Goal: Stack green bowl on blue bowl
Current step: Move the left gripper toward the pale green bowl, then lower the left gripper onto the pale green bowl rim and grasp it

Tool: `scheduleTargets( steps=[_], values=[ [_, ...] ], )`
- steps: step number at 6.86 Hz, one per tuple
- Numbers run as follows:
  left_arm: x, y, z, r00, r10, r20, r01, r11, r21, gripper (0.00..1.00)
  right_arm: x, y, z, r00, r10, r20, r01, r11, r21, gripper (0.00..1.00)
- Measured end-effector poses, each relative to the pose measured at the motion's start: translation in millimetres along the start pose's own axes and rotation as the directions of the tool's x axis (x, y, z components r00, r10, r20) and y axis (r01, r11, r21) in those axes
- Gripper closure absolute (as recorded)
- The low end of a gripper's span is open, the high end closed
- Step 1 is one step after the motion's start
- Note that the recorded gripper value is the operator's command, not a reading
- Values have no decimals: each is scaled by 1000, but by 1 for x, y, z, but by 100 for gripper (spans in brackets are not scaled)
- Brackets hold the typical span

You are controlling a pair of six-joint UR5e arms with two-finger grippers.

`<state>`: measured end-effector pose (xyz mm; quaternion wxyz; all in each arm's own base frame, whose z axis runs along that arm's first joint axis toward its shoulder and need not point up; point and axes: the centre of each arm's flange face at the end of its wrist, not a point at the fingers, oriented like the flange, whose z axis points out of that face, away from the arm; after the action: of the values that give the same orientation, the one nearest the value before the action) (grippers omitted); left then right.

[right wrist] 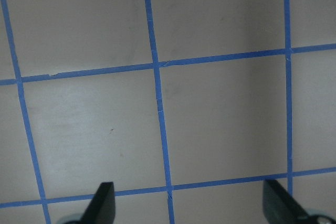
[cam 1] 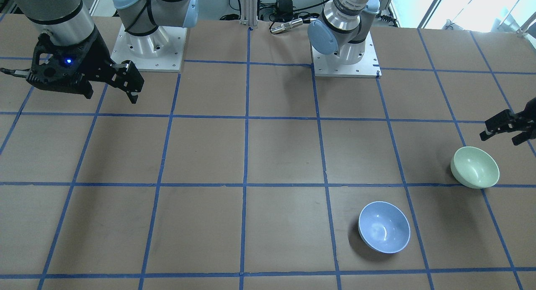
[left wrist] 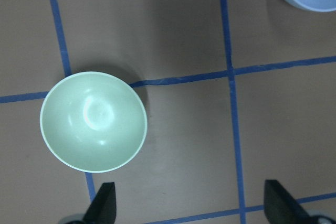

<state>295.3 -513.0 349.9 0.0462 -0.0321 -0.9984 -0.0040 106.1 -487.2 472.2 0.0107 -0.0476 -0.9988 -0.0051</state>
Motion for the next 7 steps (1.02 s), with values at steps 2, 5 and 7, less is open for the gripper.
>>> scheduleTargets(
  steps=[2,5,7],
  values=[
    [-49,2,43,1000,-17,-2,17,1000,6,0,0,0,0,1000,0,0,0,1000,0,0],
    [-96,5,102,999,-24,-38,25,1000,18,0,0,0,0,1000,0,0,0,1000,0,0],
    [-107,2,133,998,16,-61,-15,1000,19,0,0,0,0,1000,0,0,0,1000,0,0]
  ],
)
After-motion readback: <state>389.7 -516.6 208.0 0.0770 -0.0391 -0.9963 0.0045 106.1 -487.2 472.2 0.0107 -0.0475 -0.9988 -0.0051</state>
